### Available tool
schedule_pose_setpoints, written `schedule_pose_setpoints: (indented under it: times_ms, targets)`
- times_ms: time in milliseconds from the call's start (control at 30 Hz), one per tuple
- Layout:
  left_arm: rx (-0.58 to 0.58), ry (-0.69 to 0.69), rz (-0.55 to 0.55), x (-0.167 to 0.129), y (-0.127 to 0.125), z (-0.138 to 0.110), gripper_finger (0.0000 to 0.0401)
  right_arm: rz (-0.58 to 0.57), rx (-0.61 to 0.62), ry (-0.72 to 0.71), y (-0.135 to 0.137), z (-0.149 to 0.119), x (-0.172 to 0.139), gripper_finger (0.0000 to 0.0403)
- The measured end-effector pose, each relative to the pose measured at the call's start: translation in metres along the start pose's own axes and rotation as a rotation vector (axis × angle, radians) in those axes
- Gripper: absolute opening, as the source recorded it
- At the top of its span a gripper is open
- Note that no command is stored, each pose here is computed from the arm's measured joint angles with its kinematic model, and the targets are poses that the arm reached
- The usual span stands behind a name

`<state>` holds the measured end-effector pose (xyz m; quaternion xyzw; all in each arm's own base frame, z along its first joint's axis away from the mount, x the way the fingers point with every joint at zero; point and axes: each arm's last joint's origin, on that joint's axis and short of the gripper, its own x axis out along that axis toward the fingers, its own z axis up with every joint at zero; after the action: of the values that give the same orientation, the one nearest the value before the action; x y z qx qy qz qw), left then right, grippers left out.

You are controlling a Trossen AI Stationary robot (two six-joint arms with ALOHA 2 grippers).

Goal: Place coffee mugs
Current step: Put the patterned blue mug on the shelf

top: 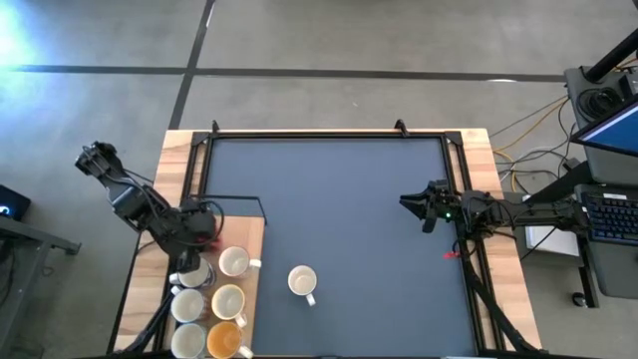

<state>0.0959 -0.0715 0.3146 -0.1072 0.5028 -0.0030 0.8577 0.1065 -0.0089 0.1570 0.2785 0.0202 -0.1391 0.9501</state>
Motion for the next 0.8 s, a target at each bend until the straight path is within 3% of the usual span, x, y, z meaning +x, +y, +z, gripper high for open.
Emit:
schedule_pose_setpoints:
  times_ms: [267, 467, 800]
  targets:
    - [0.074, -0.054, 0.019, 0.024, -0.024, 0.018, 0.0091, 0.0, 0.0, 0.0, 0.0, 0.0, 0.0, 0.0091]
    - [0.152, -0.071, 0.038, 0.042, -0.039, 0.027, 0.0119, 0.0, 0.0, 0.0, 0.0, 0.0, 0.0, 0.0091]
    - [0.21, -0.159, -0.03, 0.057, -0.058, 0.042, 0.0153, 0.0, 0.0, 0.0, 0.0, 0.0, 0.0, 0.0091]
